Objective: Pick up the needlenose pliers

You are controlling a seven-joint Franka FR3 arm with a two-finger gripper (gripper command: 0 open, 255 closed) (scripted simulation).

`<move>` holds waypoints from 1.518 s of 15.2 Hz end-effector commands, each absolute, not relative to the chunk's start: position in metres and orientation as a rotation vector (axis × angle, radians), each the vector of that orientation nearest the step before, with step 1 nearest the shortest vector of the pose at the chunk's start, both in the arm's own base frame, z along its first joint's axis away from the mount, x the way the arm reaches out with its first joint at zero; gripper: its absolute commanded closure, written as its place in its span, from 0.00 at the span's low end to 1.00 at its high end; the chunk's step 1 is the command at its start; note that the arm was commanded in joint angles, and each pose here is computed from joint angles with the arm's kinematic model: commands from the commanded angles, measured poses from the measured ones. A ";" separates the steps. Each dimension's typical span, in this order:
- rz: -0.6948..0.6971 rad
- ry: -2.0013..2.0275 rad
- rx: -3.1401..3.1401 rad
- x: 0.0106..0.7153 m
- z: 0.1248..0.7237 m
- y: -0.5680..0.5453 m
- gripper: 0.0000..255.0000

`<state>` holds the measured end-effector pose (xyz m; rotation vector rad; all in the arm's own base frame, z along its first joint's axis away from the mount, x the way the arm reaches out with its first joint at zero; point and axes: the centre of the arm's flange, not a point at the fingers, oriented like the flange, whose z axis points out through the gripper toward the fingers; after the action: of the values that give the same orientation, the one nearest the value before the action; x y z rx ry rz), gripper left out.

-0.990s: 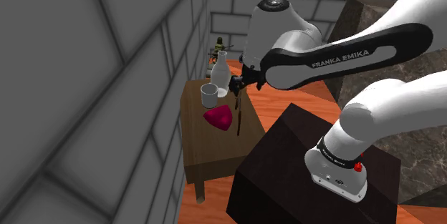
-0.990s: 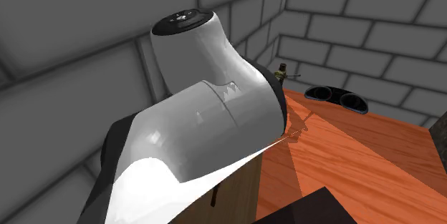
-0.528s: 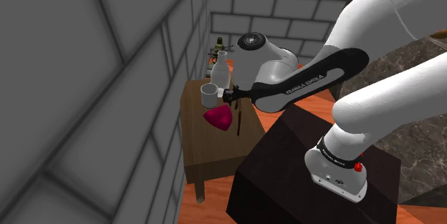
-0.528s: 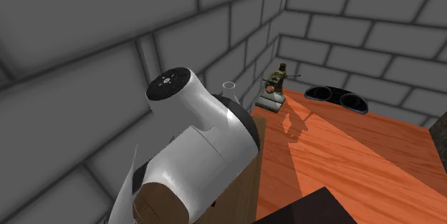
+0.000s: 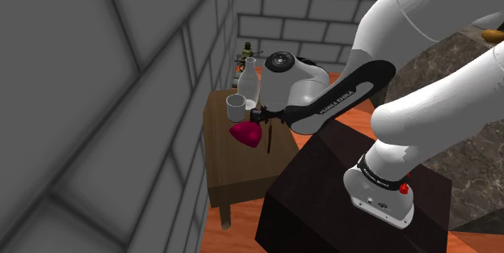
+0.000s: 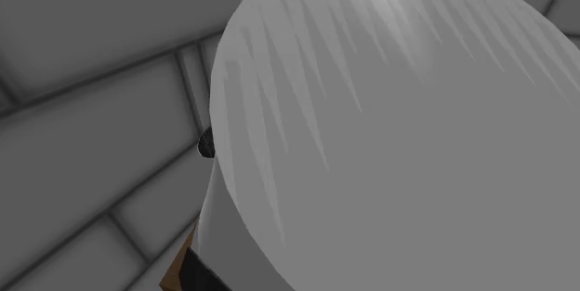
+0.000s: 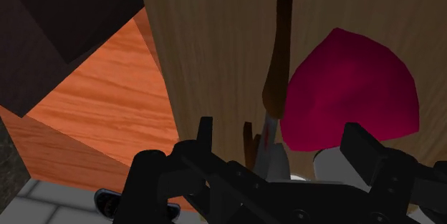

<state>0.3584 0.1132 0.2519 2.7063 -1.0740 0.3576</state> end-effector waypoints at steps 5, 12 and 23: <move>0.358 -1.074 2.707 0.358 0.251 0.113 1.00; 0.358 -1.074 2.707 0.358 0.261 0.114 1.00; 0.358 -1.074 2.707 0.358 0.319 0.114 1.00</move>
<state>0.3579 0.1136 0.3140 2.7069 -1.0745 0.3596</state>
